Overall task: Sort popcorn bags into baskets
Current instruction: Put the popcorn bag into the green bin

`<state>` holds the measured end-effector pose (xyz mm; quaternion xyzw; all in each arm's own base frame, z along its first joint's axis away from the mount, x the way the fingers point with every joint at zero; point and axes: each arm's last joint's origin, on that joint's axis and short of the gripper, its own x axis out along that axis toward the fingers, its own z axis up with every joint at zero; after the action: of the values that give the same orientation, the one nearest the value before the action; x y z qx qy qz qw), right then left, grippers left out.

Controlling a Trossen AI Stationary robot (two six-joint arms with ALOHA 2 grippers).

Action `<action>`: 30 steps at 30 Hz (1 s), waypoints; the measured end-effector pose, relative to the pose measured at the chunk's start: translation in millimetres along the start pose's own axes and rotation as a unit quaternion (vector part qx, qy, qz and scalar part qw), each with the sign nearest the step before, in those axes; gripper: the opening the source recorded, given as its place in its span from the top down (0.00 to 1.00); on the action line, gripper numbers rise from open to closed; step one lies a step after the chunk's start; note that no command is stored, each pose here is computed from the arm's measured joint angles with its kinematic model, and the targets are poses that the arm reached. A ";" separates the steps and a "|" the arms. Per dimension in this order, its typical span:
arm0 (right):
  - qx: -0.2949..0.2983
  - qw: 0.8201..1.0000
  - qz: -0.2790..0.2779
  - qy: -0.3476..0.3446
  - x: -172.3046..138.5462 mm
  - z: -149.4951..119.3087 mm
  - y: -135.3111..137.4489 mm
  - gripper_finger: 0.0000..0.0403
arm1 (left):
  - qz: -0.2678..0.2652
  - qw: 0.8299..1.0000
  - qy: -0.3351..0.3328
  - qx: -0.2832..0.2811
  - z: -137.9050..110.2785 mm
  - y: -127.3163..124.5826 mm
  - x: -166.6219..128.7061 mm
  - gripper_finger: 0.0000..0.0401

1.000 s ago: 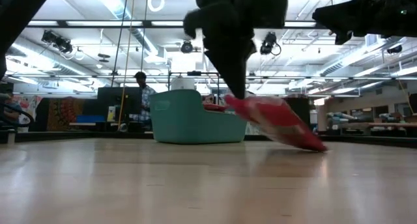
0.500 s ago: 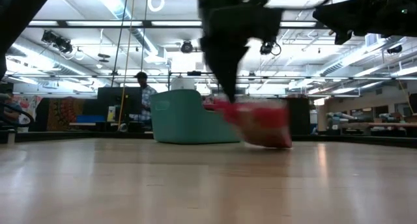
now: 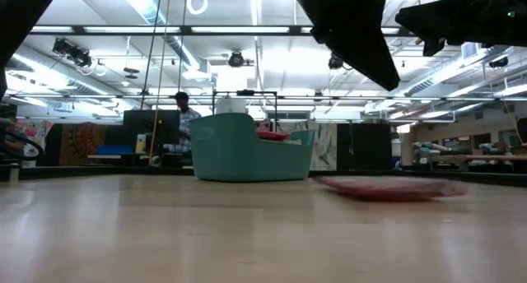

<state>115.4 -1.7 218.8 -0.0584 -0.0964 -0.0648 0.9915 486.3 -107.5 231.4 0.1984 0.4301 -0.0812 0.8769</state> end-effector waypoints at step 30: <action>0.001 1.000 0.011 -0.002 0.0 0.1 0.6 0.81 | 0.034 0.914 0.220 0.338 -56.0 -6.7 74.7 0.55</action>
<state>115.5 -1.1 218.9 -0.0582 -0.0975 -0.0540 0.9921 489.7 -88.1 139.9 0.5106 0.5517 -0.1459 0.6432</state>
